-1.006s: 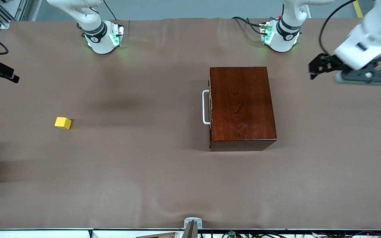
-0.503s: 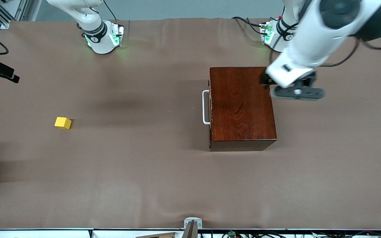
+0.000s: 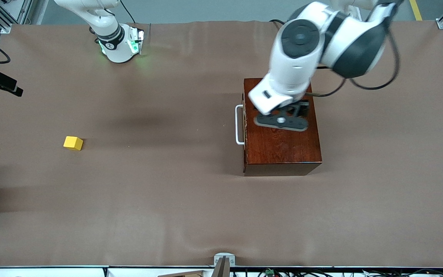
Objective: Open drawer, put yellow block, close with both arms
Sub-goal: 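Reach the left gripper to the white drawer handle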
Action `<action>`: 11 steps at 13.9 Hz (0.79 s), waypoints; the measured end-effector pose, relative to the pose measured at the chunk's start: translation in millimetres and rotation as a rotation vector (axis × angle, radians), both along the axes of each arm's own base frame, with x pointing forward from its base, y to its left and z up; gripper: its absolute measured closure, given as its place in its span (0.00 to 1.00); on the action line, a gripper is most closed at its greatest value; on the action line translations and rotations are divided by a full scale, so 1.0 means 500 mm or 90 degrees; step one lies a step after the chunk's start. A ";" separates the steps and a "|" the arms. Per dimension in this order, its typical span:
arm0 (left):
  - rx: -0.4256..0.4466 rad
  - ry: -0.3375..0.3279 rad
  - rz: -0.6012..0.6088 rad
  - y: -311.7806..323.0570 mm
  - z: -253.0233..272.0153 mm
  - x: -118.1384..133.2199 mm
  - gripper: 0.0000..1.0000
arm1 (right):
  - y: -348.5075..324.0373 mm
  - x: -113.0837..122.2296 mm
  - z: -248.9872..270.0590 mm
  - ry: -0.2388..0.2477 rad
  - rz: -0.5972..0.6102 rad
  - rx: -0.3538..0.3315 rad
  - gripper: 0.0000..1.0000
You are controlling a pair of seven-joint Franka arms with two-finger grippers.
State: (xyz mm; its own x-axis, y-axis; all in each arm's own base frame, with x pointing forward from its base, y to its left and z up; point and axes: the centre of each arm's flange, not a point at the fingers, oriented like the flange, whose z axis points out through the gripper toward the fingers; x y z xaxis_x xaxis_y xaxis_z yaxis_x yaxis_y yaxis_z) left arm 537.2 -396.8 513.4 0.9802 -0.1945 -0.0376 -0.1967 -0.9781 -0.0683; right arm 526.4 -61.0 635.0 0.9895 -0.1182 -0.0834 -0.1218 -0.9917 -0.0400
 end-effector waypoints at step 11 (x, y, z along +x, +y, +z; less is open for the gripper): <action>0.094 -0.083 0.021 -0.267 -0.241 -0.065 0.00 | 0.004 0.000 -0.002 0.003 0.002 0.000 0.00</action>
